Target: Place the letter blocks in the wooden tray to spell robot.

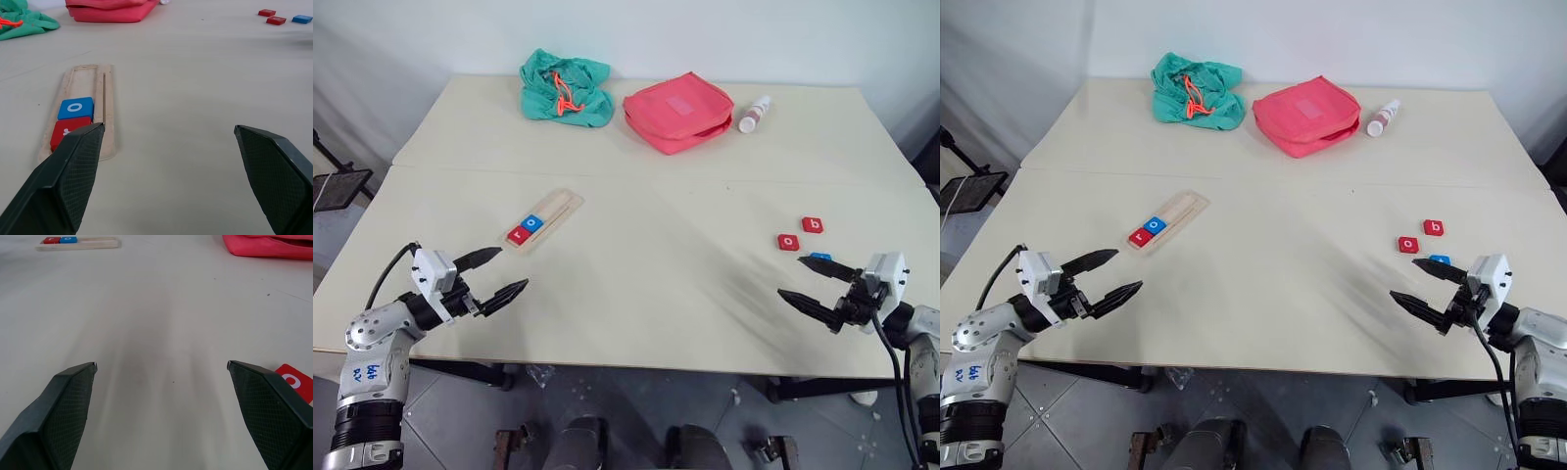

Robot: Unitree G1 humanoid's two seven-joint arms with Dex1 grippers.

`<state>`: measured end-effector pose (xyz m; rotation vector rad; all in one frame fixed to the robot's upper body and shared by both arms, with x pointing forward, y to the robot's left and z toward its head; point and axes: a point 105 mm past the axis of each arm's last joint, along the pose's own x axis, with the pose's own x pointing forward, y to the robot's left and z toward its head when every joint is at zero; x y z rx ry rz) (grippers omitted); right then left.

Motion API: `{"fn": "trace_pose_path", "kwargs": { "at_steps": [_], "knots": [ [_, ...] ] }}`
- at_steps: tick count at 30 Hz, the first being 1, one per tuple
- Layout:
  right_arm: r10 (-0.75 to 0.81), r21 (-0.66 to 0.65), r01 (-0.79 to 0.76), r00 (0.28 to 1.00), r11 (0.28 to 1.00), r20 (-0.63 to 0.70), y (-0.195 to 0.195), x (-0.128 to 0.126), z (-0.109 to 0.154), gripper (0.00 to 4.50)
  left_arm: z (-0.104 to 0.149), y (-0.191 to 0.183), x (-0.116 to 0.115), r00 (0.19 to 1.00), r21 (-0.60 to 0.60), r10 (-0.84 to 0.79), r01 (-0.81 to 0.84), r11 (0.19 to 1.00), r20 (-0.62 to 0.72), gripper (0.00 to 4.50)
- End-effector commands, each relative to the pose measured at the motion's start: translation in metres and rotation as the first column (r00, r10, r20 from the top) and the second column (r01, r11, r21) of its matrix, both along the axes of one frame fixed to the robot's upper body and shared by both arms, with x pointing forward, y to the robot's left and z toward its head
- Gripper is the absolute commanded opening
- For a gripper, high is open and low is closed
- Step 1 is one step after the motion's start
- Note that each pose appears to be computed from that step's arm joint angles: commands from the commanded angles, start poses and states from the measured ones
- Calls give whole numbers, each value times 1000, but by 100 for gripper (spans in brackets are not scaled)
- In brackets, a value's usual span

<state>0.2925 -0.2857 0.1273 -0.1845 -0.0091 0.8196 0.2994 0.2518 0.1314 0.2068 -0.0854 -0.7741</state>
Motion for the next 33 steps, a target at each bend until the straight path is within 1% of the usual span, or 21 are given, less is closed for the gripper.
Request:
{"fn": "trace_pose_path", "kwargs": {
  "at_steps": [1,4,6,8,11,16,21,23,24,25,27,28,30,33],
  "knots": [
    [-13,-6,14,998,1000,60,-5,0,17,446,12,-1,-2,998,-5,2,-2,1000,56,450],
    [-11,-7,11,998,1000,62,-4,1,18,446,10,-1,-1,999,-13,19,-18,1000,37,450],
    [-6,-6,6,998,1000,66,-2,1,19,446,11,-2,-5,999,-23,18,-17,1000,30,450],
    [4,-6,-3,997,1000,72,1,1,21,446,9,0,-9,999,-13,51,-51,999,-1,450],
    [35,-14,-34,995,999,91,8,0,25,446,10,4,-18,996,12,92,-92,996,-4,450],
    [70,-12,-69,991,998,118,20,2,34,446,7,12,-36,987,34,147,-145,989,-67,450],
    [106,-19,-105,987,994,122,29,7,37,446,10,25,-35,983,49,165,-161,986,-82,450],
    [122,-25,-120,985,992,125,33,8,39,446,13,28,-31,983,61,169,-165,984,-65,450],
    [140,-27,-138,982,990,129,36,7,43,446,13,32,-23,978,78,192,-186,980,-77,450],
    [166,-34,-162,978,986,127,40,6,45,446,11,39,-11,968,89,231,-222,971,-99,450],
    [192,-45,-187,973,981,126,44,3,48,446,11,47,4,955,107,271,-258,960,-121,450],
    [193,-48,-188,973,981,130,44,2,49,446,12,47,10,955,111,271,-258,960,-123,450],
    [186,-44,-182,971,982,148,45,3,54,446,14,43,28,956,120,264,-249,961,-130,450],
    [181,-41,-176,971,983,157,47,3,56,446,17,36,45,961,115,244,-230,966,-131,450]
  ]
}}
